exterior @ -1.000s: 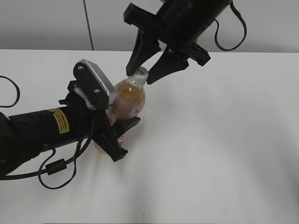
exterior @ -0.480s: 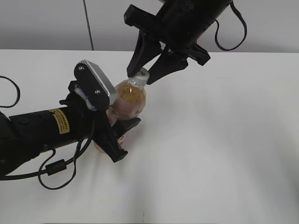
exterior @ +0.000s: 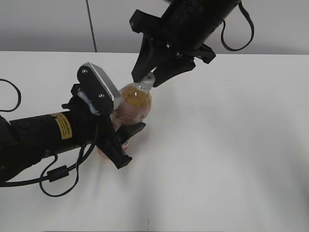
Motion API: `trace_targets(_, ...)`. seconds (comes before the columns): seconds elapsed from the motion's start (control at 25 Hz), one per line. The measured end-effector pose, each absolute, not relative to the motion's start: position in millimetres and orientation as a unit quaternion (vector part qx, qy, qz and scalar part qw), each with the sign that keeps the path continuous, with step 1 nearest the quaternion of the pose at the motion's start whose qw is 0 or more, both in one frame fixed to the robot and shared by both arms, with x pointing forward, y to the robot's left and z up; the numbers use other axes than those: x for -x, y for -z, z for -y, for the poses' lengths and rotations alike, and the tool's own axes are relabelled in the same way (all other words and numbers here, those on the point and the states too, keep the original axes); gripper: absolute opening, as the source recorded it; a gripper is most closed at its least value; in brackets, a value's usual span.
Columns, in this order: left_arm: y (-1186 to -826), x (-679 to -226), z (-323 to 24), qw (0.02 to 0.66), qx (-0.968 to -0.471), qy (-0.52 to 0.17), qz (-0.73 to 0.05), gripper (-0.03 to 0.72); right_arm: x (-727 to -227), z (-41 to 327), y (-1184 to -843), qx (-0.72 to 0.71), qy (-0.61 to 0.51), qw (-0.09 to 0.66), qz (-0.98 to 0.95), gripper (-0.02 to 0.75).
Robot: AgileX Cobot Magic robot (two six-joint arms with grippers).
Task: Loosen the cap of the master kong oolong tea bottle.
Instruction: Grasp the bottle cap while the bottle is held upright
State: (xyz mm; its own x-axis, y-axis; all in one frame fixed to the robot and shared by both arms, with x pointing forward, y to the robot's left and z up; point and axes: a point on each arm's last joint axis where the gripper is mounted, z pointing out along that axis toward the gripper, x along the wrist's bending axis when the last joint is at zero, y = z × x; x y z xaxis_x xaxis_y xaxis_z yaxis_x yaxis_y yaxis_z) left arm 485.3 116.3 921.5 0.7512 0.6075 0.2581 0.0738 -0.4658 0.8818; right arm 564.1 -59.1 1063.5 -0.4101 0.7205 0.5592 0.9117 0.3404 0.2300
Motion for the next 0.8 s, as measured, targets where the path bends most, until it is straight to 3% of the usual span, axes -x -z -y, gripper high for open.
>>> trace_targets(0.44, -921.7, -485.5, -116.3, 0.473, -0.807, -0.284, -0.211, 0.393, -565.3, 58.9, -1063.6, 0.355, 0.294, 0.125, 0.878, 0.286)
trace_targets(0.8, -921.8, -486.1, -116.9, 0.473, -0.805, -0.284, -0.217, 0.393, -566.5, 57.7, -1064.0, 0.093, 0.322, 0.029, 0.942, 0.284)
